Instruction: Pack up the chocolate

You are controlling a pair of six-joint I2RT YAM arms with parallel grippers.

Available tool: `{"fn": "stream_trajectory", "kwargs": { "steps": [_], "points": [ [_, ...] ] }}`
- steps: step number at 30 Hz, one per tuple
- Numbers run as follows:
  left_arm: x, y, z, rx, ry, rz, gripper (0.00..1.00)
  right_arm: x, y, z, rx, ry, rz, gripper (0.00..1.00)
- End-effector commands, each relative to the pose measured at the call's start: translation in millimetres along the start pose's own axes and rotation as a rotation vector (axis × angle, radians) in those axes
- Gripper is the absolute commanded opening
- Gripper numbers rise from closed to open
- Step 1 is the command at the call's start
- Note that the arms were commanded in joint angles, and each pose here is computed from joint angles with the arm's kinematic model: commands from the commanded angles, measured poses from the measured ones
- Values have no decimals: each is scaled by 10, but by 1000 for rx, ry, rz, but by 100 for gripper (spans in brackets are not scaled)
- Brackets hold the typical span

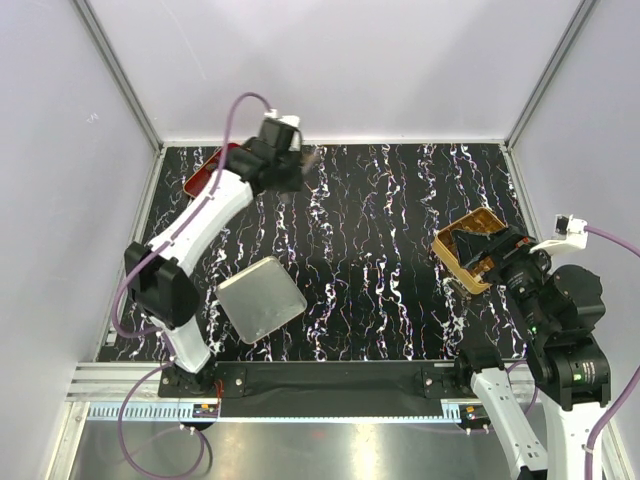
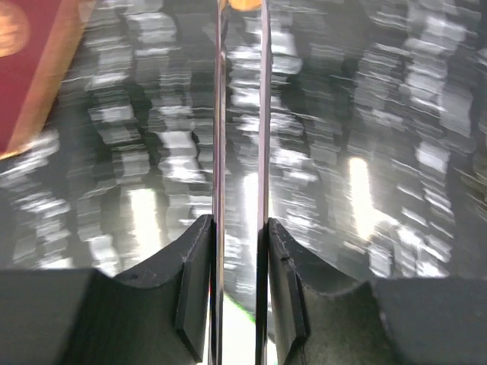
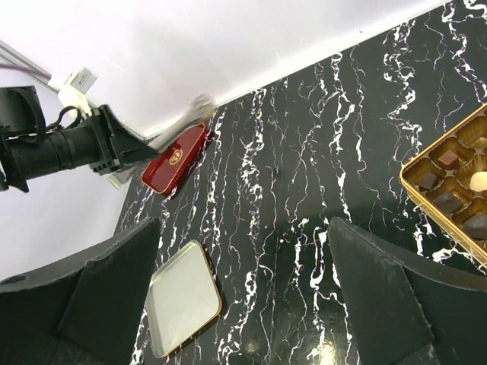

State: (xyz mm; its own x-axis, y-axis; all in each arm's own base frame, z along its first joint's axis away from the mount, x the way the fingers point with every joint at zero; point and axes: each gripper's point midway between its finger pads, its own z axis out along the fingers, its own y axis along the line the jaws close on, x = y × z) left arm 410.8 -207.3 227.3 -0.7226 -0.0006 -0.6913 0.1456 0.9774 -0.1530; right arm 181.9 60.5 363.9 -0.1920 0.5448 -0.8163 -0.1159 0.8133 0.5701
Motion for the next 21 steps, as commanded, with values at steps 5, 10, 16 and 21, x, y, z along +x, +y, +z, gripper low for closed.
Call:
{"fn": "stream_trajectory", "kwargs": {
  "steps": [5, 10, 16, 21],
  "points": [
    [150, -1959, -689, 516, -53, 97, 34, -206, 191, -115, -54, -52, 1, 100],
    [665, -2959, -1031, 725, 6, 215, 33, -225, 199, -192, -46, -52, 0, 100],
    [1142, -3503, -1023, 830, 87, 269, 32, -236, 225, -264, -53, -56, 10, 100],
    [1356, -3654, -928, 859, 114, 290, 32, -234, 222, -289, -60, -72, 19, 100]
  ]
}}
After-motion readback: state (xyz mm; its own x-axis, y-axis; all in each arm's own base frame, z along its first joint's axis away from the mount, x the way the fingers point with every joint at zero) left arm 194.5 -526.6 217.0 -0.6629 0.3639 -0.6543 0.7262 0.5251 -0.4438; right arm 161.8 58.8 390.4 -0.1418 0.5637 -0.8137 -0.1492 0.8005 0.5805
